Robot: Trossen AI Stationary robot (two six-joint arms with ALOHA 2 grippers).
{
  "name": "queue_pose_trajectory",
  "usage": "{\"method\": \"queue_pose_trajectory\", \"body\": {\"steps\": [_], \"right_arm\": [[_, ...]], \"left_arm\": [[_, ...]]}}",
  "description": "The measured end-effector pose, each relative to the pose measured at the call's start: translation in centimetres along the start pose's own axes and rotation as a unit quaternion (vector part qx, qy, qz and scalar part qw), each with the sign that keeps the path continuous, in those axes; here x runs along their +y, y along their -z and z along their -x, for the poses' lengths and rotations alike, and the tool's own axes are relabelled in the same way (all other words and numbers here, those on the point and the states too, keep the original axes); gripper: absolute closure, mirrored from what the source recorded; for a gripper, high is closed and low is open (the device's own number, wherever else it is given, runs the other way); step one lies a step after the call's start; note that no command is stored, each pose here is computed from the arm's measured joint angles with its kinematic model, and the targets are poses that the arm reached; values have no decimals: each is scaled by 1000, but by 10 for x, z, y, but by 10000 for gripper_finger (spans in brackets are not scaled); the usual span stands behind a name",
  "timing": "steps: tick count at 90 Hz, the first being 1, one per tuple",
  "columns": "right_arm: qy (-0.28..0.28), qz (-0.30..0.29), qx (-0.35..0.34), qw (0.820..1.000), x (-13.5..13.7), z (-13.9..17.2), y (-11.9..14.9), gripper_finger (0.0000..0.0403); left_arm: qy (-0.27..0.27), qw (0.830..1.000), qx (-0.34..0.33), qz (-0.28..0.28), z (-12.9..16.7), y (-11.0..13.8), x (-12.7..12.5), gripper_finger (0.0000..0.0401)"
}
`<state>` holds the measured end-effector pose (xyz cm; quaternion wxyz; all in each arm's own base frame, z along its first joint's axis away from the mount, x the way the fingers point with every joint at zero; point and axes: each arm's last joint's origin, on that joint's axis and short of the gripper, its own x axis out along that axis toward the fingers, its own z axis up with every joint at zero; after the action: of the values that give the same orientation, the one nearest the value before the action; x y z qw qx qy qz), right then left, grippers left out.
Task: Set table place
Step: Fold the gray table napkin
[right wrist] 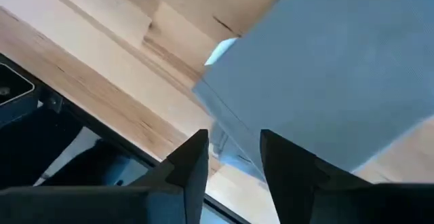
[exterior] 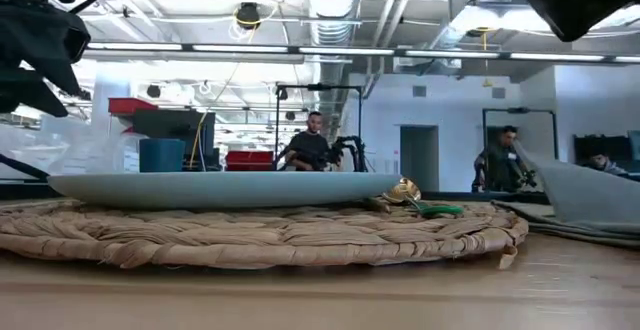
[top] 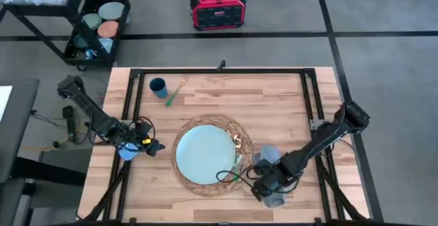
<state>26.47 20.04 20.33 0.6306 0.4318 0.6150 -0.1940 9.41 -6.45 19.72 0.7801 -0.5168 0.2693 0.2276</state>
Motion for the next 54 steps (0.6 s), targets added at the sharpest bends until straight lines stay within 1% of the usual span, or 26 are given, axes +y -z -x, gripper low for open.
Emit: {"method": "queue_pose_trajectory", "body": {"steps": [8, 19, 27, 35, 43, 54], "right_arm": [[-7, 29, 3, 1000, 3, -5, 4, 279], [-14, 47, 21, 999, 8, -28, 7, 279], [-47, 53, 31, 997, 17, -37, 5, 279], [-46, 26, 29, 998, 17, -38, -1, 279], [-31, 6, 23, 999, 14, -37, -10, 279], [-20, 7, 19, 1000, 12, -36, -19, 280]], "left_arm": [[-9, 1000, -6, -1, 0, -1, 2, 282], [-26, 1000, -14, -1, -1, -3, 5, 282], [-33, 999, -16, -12, -1, -3, 6, 282], [-34, 999, -16, -28, -1, -4, 6, 282], [-34, 998, -16, -41, -1, -4, 6, 282], [-33, 998, -15, -58, -1, -4, 6, 282]]}}
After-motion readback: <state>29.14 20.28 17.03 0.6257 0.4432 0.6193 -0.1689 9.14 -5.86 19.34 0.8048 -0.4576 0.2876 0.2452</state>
